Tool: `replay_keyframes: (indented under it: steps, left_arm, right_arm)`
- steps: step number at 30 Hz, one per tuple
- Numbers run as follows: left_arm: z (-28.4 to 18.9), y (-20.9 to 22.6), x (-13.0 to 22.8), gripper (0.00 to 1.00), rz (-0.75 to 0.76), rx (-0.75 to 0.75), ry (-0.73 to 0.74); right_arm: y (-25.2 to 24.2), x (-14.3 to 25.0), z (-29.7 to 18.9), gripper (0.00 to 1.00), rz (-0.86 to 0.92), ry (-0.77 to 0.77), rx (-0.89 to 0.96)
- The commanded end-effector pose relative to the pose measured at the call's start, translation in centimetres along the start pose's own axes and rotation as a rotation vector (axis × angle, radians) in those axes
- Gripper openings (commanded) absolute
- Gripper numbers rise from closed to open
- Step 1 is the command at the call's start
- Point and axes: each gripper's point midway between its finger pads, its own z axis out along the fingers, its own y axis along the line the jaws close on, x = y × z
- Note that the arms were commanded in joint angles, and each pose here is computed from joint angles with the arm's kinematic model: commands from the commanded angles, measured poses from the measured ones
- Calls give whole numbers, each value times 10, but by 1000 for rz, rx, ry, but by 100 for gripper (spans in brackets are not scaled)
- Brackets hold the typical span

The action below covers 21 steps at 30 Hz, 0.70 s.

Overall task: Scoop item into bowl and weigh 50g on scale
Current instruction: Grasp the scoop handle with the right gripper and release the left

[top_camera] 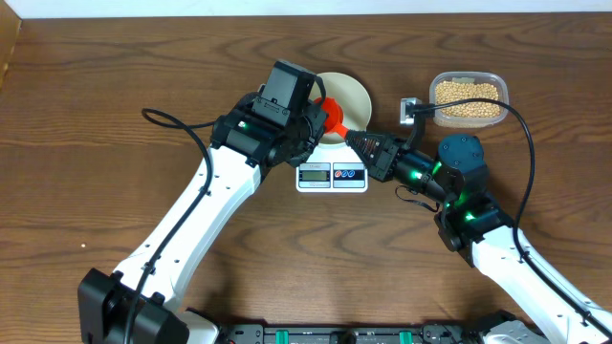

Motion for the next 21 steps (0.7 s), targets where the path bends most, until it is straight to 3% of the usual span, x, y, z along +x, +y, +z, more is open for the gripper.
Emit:
replay_keyframes:
  steps: [1,21]
  left_arm:
    - [0,-1,-3,7,-4,0,-16]
    - [0,-1,-3,7,-4,0,-16]
  right_arm:
    - [6,-5,1,1,-13,-13,-6]
    - [5,-7,1,1,-14,-21,0]
